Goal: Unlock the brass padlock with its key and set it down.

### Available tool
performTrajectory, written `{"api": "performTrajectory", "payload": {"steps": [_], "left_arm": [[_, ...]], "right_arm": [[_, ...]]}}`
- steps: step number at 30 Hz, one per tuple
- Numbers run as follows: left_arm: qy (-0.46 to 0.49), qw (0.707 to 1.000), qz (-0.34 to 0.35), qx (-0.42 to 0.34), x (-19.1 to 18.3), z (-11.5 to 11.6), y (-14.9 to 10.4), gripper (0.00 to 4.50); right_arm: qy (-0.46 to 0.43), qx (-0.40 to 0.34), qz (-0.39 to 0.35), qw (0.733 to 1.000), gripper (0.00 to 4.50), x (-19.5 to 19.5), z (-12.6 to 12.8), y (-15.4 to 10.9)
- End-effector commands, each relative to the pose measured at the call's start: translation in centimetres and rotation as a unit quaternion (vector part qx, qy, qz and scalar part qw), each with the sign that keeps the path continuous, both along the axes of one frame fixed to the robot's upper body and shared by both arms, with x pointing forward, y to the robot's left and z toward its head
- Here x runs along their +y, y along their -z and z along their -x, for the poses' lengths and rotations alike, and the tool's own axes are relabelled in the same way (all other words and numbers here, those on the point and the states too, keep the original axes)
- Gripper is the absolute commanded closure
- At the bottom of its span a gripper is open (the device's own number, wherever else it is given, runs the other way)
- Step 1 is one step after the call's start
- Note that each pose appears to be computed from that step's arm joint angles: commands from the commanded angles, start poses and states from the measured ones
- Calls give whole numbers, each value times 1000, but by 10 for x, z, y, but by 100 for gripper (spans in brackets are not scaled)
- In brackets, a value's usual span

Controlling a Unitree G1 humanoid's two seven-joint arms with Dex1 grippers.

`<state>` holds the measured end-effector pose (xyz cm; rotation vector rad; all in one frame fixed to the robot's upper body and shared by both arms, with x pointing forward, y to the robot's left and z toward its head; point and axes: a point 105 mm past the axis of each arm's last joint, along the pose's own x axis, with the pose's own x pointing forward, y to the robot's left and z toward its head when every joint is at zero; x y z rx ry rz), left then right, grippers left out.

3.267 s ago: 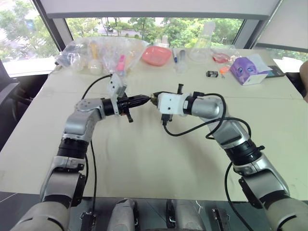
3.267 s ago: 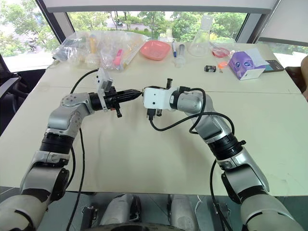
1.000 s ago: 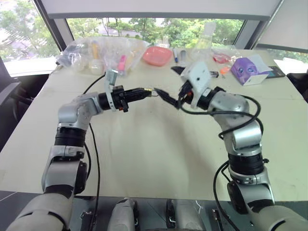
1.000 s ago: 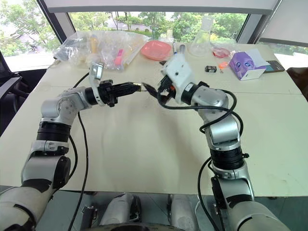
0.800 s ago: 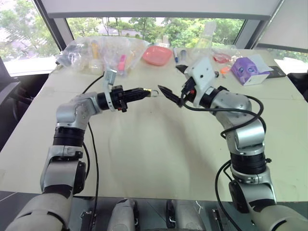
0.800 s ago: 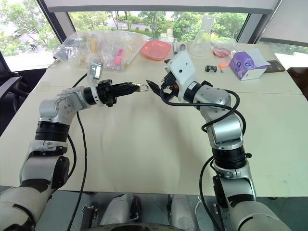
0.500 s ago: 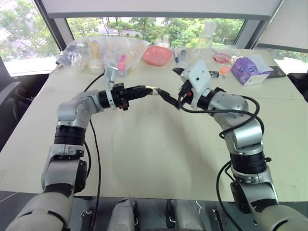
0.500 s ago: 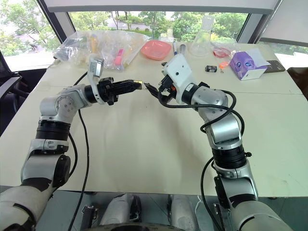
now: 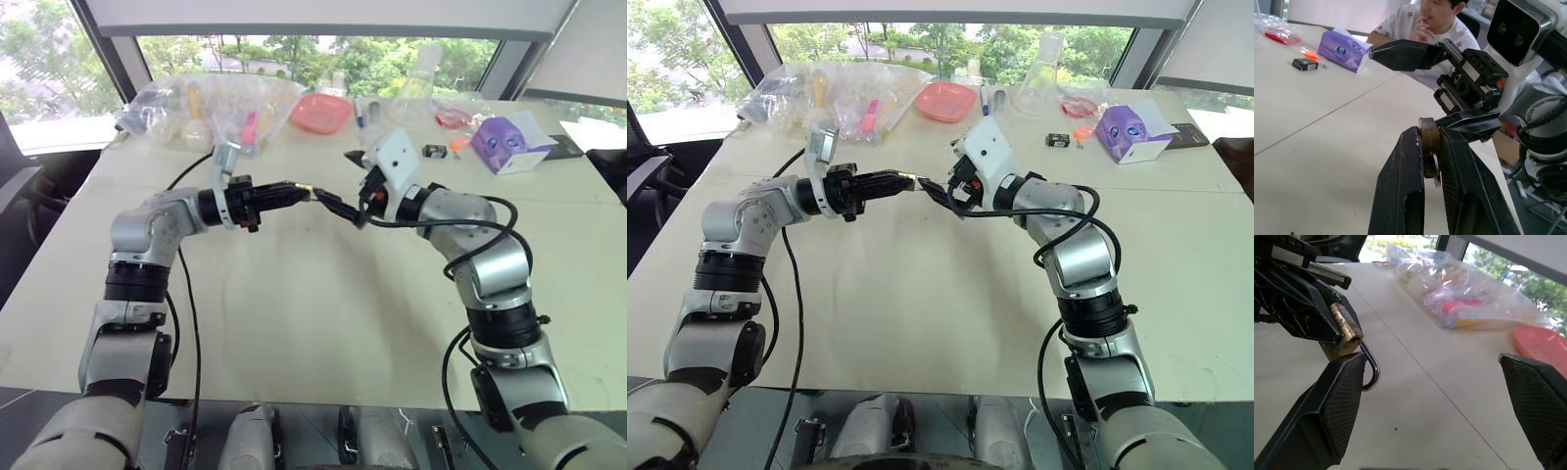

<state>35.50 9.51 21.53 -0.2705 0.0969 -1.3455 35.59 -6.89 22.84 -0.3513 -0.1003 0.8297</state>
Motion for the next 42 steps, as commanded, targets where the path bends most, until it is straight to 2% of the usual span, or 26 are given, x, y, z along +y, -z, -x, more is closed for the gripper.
{"api": "performTrajectory", "payload": {"steps": [1, 5, 11, 22, 30, 35, 42], "left_arm": [[-1, 998, 25, -49, 0, 0, -25, 450], [-6, 998, 26, -49, 2, -2, -25, 450], [8, 998, 30, -46, -2, 1, -26, 450], [25, 998, 35, -43, -4, 9, -28, 450], [30, 998, 39, -42, -3, 13, -31, 450], [30, 998, 34, -48, -3, 13, -30, 450], [39, 997, 7, -70, -7, 15, -25, 450]], "right_arm": [[-34, -12, -19, 999, 8, 2, 14, -11], [-52, -30, -41, 997, 8, -1, 24, -25], [-29, -46, -62, 997, 8, -7, 18, -34], [-8, -41, -62, 997, 8, -4, 4, -24], [-7, -12, -40, 999, 8, -2, -1, -4], [-24, 45, -36, 998, 8, 1, 4, 11], [-31, 103, -49, 993, 8, -1, 7, 13]]}}
